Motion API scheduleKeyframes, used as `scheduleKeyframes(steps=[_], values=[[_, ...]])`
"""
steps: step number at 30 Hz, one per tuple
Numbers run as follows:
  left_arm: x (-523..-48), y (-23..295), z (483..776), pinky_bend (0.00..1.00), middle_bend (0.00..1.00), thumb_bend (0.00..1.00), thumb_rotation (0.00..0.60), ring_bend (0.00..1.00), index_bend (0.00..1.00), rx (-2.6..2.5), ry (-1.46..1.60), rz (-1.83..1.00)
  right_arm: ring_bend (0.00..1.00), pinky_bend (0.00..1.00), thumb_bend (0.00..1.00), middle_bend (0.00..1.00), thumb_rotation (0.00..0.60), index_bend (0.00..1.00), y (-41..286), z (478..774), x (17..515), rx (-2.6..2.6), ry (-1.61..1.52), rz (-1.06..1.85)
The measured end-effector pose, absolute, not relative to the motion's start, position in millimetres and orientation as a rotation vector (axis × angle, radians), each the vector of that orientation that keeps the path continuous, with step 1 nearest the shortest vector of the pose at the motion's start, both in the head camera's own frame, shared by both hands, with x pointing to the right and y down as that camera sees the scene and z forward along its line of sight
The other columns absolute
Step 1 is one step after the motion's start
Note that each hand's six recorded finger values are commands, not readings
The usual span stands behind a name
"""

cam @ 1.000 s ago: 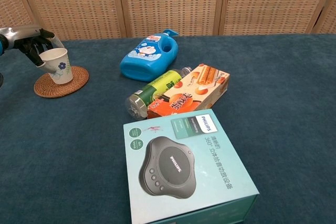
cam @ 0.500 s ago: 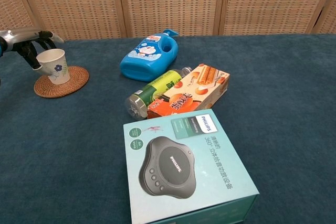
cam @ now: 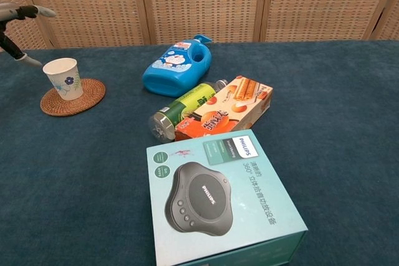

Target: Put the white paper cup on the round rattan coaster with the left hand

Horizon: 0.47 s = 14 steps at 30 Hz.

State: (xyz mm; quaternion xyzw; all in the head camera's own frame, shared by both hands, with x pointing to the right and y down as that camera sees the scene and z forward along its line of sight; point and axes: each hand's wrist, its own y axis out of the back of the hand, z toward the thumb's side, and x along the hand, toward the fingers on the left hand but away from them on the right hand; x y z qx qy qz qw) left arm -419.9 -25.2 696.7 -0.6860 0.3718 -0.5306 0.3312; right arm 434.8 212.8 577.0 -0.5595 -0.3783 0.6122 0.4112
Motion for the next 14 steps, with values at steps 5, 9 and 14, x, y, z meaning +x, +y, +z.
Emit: scheduleKeyframes(steps=[5, 9, 14], values=[[-444, -7, 669, 0.00, 0.00, 0.00, 0.600, 0.00, 0.00, -1.770, 1.038, -1.325, 0.00, 0.00, 0.00, 0.00, 0.600, 0.00, 213, 570, 434, -1.416, -0.971, 1.517], [-451, 23, 652, 0.00, 0.00, 0.00, 0.600, 0.00, 0.00, -1.802, 1.086, -1.306, 0.00, 0.00, 0.00, 0.00, 0.600, 0.00, 214, 567, 434, -1.428, -0.978, 1.504], [-447, 76, 622, 0.00, 0.00, 0.00, 0.600, 0.00, 0.00, -1.832, 1.118, -1.310, 0.00, 0.00, 0.00, 0.00, 0.600, 0.00, 215, 566, 435, -1.437, -0.979, 1.499]])
